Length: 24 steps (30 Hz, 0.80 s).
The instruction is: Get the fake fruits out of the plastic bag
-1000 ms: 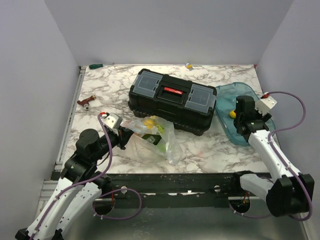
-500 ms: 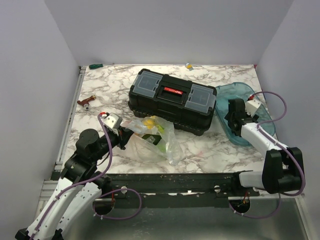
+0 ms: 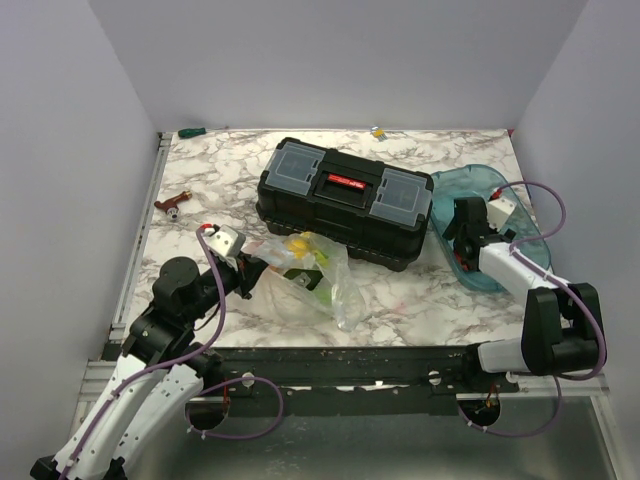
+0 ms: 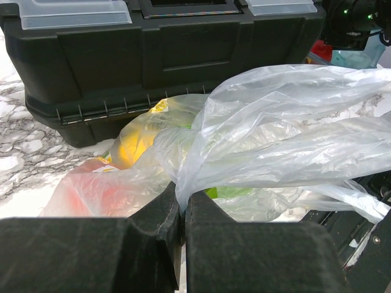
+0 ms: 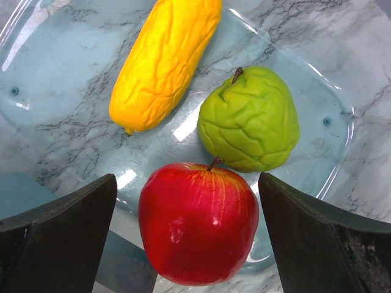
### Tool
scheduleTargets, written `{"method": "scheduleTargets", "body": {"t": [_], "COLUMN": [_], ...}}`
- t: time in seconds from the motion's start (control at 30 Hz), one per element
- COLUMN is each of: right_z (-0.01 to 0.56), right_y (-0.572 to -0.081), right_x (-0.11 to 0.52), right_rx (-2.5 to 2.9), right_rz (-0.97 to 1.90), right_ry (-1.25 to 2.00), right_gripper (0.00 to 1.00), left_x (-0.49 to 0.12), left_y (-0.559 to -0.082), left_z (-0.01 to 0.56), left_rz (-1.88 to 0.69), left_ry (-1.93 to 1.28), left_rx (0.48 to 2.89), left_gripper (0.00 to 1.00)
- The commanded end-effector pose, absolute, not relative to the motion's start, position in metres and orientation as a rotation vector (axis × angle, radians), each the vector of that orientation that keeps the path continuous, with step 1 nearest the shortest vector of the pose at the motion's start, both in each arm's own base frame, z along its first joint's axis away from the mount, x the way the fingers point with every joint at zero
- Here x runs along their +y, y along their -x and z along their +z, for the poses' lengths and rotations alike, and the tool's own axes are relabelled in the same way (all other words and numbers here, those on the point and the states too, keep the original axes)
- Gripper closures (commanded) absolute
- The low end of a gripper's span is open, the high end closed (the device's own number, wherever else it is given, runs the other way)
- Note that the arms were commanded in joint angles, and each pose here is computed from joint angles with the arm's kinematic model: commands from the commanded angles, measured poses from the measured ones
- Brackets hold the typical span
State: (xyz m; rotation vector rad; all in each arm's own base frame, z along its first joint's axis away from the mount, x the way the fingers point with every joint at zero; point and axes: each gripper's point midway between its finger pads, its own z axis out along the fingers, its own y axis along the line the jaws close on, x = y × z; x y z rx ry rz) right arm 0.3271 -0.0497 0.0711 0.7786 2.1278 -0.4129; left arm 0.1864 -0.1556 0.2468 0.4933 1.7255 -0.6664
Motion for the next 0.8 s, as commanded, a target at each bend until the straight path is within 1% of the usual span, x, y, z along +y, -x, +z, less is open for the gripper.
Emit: {"method": "scheduleTargets", "body": {"t": [0.0, 0.13, 0.33, 0.53, 0.67, 0.77], "right_z": [0.071, 0.091, 0.133, 0.188, 0.231, 0.257], "right_y": [-0.328, -0.326, -0.321, -0.318, -0.313, -0.308], "right_x": [-0.049, -0.050, -0.043, -0.014, 0.013, 0.043], "right_rx": [2.137, 2.106, 2.038, 1.968, 1.906, 1.873], "right_rz": [-0.400, -0.394, -0.283, -0.024, 0.173, 0.366], "right_ry": [-0.755, -0.746, -0.764, -0.670, -0.542, -0.430], "right_gripper": [0.00, 0.00, 0.00, 0.01, 0.02, 0.06], "left_x": [-0.157, -0.158, -0.158, -0.159, -0.159, -0.159], "left_y": [-0.183, -0.183, -0.183, -0.183, -0.183, -0.182], "left_z": [0.259, 0.259, 0.259, 0.259, 0.259, 0.260], "left_rz": [-0.688, -0.694, -0.694, -0.698, -0.701, -0.703], "left_ry": [-0.499, -0.502, -0.502, -0.504, -0.507, -0.506], "left_rx": [1.680, 1.682, 1.683, 1.684, 1.684, 1.682], "left_gripper": [1.00, 1.00, 1.00, 1.00, 1.00, 1.00]}}
